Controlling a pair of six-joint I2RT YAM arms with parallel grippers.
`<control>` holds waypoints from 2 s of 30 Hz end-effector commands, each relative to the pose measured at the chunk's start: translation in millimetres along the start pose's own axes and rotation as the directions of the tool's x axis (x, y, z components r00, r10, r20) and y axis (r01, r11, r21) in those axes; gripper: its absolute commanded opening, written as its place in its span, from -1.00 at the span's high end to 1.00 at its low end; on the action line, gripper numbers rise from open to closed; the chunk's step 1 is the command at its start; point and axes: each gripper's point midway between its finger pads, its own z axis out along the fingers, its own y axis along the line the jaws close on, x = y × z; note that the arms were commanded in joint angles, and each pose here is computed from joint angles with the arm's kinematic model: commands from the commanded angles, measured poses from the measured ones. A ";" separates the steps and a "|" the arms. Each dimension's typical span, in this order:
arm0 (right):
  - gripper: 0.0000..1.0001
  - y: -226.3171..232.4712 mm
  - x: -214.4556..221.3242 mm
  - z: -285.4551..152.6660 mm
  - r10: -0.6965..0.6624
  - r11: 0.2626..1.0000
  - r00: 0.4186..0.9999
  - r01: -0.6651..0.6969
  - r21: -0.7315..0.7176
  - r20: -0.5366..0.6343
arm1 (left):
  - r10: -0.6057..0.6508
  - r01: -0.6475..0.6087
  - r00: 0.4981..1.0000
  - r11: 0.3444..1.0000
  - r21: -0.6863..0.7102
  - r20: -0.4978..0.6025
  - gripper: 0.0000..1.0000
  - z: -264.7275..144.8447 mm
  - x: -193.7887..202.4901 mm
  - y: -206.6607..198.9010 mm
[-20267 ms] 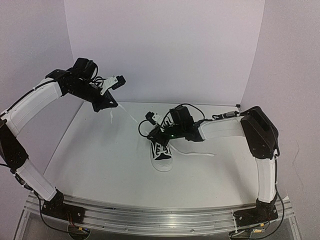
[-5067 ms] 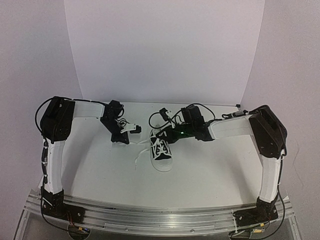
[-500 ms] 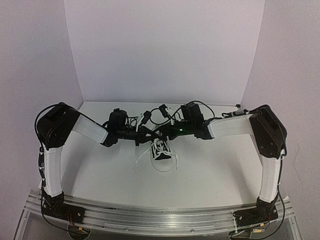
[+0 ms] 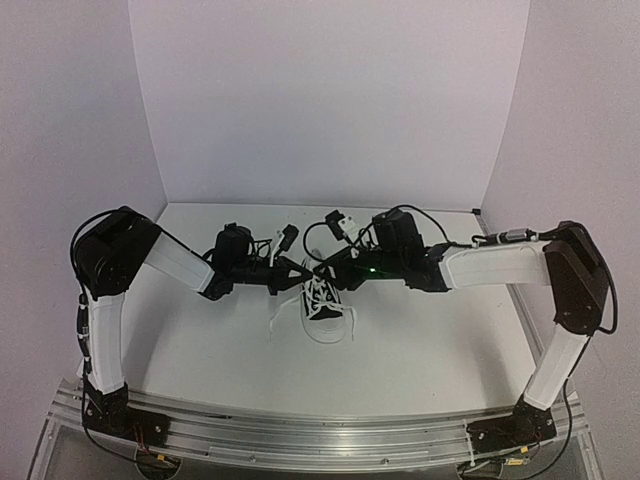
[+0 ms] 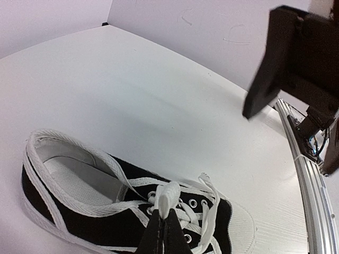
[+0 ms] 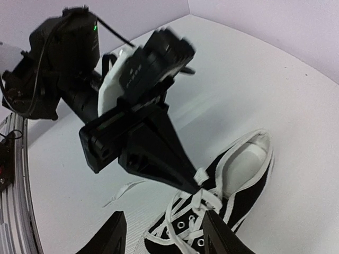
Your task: Tie the shoes
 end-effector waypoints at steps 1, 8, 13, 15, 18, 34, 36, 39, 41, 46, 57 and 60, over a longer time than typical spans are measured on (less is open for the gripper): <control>0.01 2.8 45.4 17.7 -0.065 0.995 0.991 0.073 0.070 -0.119 | 0.043 -0.042 0.996 0.999 -0.007 0.075 1.00 -1.7 -28.6 -3.9; -0.02 -11.8 53.7 42.2 -0.014 0.988 0.991 0.034 0.148 -0.136 | 0.041 -0.041 0.996 0.999 -0.006 0.077 1.00 -2.6 -29.5 -4.8; 0.08 -14.1 53.1 50.3 -0.006 0.988 0.991 0.026 0.153 -0.133 | 0.046 -0.045 0.996 0.999 -0.005 0.076 1.00 -2.5 -29.5 -4.8; 0.13 -14.9 54.4 52.6 -0.001 0.988 0.991 0.021 0.153 -0.132 | 0.047 -0.046 0.996 0.999 -0.006 0.076 1.00 -2.5 -29.4 -4.8; 0.21 -11.8 53.8 57.2 0.001 0.991 0.991 0.017 0.132 -0.131 | 0.045 -0.044 0.996 0.999 -0.006 0.074 1.00 -2.2 -28.6 -4.4; 1.00 -20.0 52.8 46.3 0.127 0.983 0.987 -0.111 0.148 -0.103 | 0.076 -0.075 0.992 0.997 -0.021 0.098 1.00 -8.0 -35.5 -2.9; 1.00 -25.2 50.8 39.3 0.175 0.974 0.981 -0.161 0.159 -0.080 | 0.111 -0.110 0.989 0.994 -0.011 0.101 1.00 -10.4 -35.2 -7.0; 1.00 -26.2 44.1 32.9 0.209 0.967 0.977 -0.200 0.155 -0.047 | 0.164 -0.168 0.981 0.986 0.026 0.099 1.00 -13.4 -28.0 -16.4; 1.00 -30.9 44.5 29.3 0.250 0.957 0.968 -0.241 0.162 -0.034 | 0.221 -0.226 0.971 0.973 0.043 0.089 1.00 -14.5 -19.9 -20.4; 1.00 -33.9 43.5 26.1 0.290 0.947 0.957 -0.285 0.148 -0.010 | 0.360 -0.366 0.929 0.928 0.075 0.083 1.00 -15.5 -8.9 -27.6; 1.00 -26.0 42.6 33.5 0.309 0.947 0.951 -0.307 0.091 -0.016 | 0.753 -0.759 0.649 0.631 0.162 0.109 1.00 -16.2 32.4 -47.4; 1.00 -26.3 43.2 33.3 0.309 0.947 0.951 -0.306 0.093 -0.016 | 0.849 -0.847 0.518 0.493 0.199 0.100 0.99 -19.0 55.0 -47.2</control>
